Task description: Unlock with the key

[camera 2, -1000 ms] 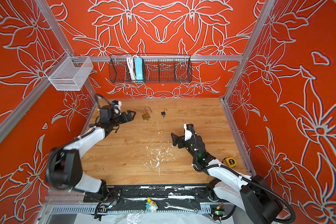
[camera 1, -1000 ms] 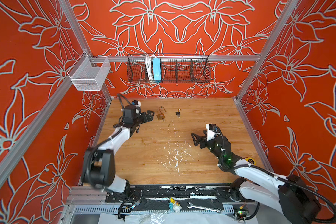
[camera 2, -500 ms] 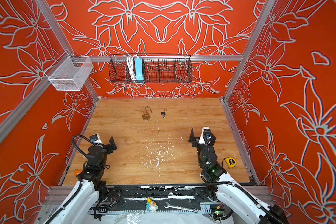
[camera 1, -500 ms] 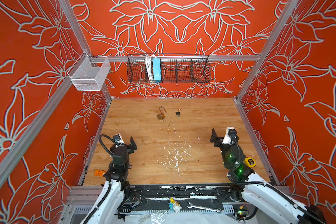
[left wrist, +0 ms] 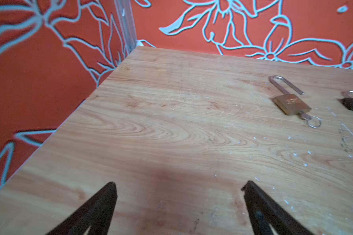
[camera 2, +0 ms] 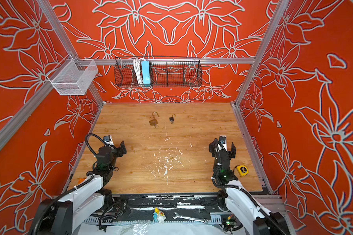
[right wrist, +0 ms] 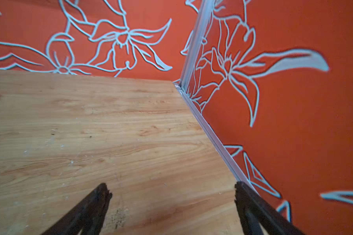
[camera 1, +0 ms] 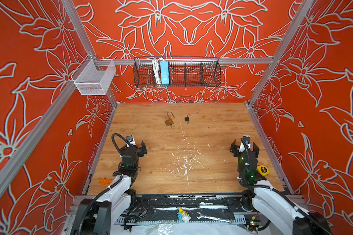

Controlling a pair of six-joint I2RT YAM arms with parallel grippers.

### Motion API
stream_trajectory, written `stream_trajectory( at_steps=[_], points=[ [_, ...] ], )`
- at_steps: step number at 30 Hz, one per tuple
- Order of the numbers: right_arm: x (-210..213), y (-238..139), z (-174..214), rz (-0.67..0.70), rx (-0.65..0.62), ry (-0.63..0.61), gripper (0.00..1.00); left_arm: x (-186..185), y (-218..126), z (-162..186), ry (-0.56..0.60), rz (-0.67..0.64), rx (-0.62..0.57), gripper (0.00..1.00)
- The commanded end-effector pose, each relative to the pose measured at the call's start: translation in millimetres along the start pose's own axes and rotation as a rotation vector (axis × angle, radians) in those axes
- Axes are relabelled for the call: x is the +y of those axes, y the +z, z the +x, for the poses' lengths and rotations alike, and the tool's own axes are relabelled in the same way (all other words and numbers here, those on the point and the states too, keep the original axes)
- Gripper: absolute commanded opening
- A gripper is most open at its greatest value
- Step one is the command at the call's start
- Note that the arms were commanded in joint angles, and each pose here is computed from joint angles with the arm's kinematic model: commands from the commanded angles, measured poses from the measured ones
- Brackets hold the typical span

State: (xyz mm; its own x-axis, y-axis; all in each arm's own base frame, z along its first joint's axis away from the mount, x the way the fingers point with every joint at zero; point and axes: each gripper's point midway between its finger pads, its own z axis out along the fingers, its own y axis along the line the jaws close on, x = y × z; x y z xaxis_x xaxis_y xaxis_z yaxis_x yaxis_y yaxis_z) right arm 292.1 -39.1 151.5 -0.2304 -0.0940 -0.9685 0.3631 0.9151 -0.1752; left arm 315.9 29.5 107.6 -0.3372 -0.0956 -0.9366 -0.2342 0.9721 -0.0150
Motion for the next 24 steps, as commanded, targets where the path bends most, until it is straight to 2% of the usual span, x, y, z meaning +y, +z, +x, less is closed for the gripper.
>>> stream_trajectory(
  at_steps=[1, 3, 5, 8, 11, 12, 14, 16, 21, 24],
  points=[
    [4.2, 9.9, 3.3, -0.039, -0.008, 0.087, 0.98, -5.4, 11.8, -9.0, -0.003, 0.023, -0.034, 0.97],
    [4.7, 16.7, 6.7, -0.03, -0.012, 0.087, 0.98, -8.7, 22.0, -8.2, 0.005, 0.036, 0.001, 0.97],
    [18.9, 21.1, 5.0, -0.097, -0.042, 0.083, 0.97, -16.1, 26.9, -4.7, 0.03, 0.071, 0.033, 0.97],
    [40.9, 31.0, 11.7, -0.183, -0.035, 0.052, 0.96, -24.5, -0.9, -27.7, 0.064, 0.113, -0.106, 0.97],
    [55.7, 38.6, 21.4, -0.235, -0.013, 0.018, 0.95, -14.4, -45.5, -61.7, 0.022, 0.113, -0.165, 0.97],
    [58.0, 40.4, 23.0, -0.242, -0.006, 0.011, 0.95, -9.8, -56.1, -64.6, 0.01, 0.105, -0.202, 0.97],
    [60.0, 44.0, 26.2, -0.242, 0.014, 0.006, 0.95, 3.4, -72.8, -64.3, -0.056, 0.077, -0.346, 0.97],
    [59.0, 46.4, 27.6, -0.23, 0.021, 0.007, 0.95, 16.2, -81.0, -60.2, -0.107, 0.038, -0.409, 0.97],
    [62.7, 49.2, 28.3, -0.245, 0.037, -0.003, 0.95, 25.9, -82.3, -58.6, -0.111, -0.004, -0.434, 0.97],
    [63.1, 47.6, 27.9, -0.252, 0.031, -0.001, 0.93, 20.7, -70.0, -52.1, -0.101, 0.013, -0.395, 0.97]
  ],
)
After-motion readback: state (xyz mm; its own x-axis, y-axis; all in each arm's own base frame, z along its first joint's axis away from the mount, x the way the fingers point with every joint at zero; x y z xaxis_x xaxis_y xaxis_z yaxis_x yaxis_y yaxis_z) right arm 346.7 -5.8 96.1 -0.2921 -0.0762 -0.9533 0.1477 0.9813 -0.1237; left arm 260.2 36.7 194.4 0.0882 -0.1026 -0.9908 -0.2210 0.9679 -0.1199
